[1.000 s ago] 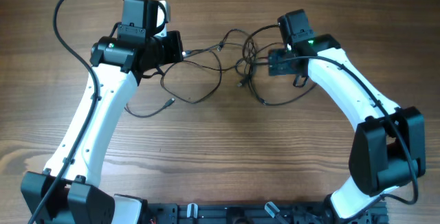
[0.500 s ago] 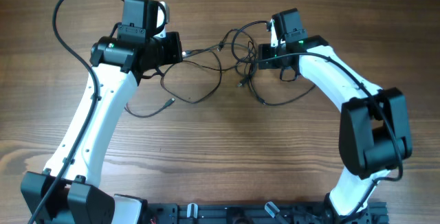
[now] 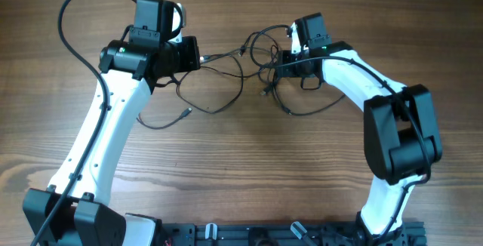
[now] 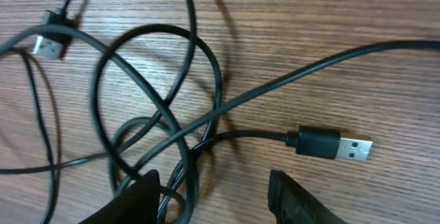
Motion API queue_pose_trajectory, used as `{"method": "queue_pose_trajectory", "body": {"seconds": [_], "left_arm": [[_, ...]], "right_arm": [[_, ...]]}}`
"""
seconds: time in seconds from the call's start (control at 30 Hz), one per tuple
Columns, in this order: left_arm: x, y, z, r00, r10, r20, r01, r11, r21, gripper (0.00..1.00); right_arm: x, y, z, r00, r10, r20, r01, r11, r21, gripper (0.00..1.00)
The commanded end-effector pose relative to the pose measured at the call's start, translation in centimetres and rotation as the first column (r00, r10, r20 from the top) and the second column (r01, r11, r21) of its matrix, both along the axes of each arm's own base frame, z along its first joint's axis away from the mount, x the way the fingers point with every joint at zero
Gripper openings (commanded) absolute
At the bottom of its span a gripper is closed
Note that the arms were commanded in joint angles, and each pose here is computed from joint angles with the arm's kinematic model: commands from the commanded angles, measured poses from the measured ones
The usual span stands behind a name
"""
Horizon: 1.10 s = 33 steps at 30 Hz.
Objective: Untangle cables
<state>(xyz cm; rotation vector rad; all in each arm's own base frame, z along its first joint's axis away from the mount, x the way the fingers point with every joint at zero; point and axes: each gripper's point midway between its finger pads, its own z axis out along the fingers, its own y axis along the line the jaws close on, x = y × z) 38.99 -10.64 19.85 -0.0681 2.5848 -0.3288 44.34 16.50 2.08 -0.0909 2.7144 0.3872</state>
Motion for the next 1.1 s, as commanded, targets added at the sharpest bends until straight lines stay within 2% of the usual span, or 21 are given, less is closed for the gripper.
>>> {"method": "queue_pose_trajectory", "body": {"seconds": [0.0,0.13,0.23,0.27,0.4,0.47,0.53,0.73,0.93,1.0,1.07], "left_arm": [[-0.2,0.2,0.7,1.000,0.006,0.019,-0.006,1.000,0.009,0.04],[-0.1,0.2,0.7,1.000,0.006,0.020,-0.006,1.000,0.009,0.04],[-0.1,0.2,0.7,1.000,0.006,0.020,-0.006,1.000,0.009,0.04],[-0.1,0.2,0.7,1.000,0.006,0.020,-0.006,1.000,0.009,0.04],[-0.4,0.2,0.5,1.000,0.006,0.009,-0.006,1.000,0.011,0.04],[-0.5,0.3,0.4,1.000,0.006,0.001,-0.006,1.000,0.013,0.04],[-0.6,0.3,0.4,1.000,0.006,-0.002,-0.006,1.000,0.014,0.04],[-0.6,0.3,0.4,1.000,0.006,-0.002,-0.006,1.000,0.014,0.04],[-1.3,-1.5,0.5,0.998,-0.054,-0.027,0.052,0.996,-0.074,0.04],[-1.7,-2.7,0.8,0.994,-0.100,-0.036,0.094,0.986,-0.139,0.10],[-1.9,-3.6,1.1,0.990,-0.134,-0.035,0.126,0.975,-0.186,0.19]], "right_arm": [[-0.4,0.3,-1.9,0.999,-0.019,-0.043,0.019,1.000,0.000,0.50],[-0.4,1.3,-1.7,0.999,0.004,-0.032,-0.004,1.000,0.022,0.45],[-0.5,2.6,-1.5,0.999,0.013,-0.031,-0.011,0.998,0.058,0.29],[-0.6,3.0,-1.5,0.999,0.018,-0.029,-0.017,0.998,0.061,0.27],[-0.9,3.6,-1.6,0.999,0.013,-0.039,-0.010,0.998,0.067,0.27],[-1.0,3.5,-1.9,0.999,0.010,-0.048,-0.007,0.998,0.065,0.23],[-1.3,3.4,-2.4,0.997,-0.004,-0.071,0.008,0.998,0.063,0.05],[-1.7,4.1,-1.1,0.997,0.011,-0.081,-0.001,0.993,0.119,0.04],[-2.2,1.8,6.9,0.998,0.046,0.031,-0.049,0.992,0.112,0.04],[-2.2,0.4,10.4,0.996,0.015,0.089,-0.026,0.991,0.130,0.04],[-2.4,-0.4,11.8,0.994,0.007,0.107,-0.020,0.991,0.129,0.04]]}}
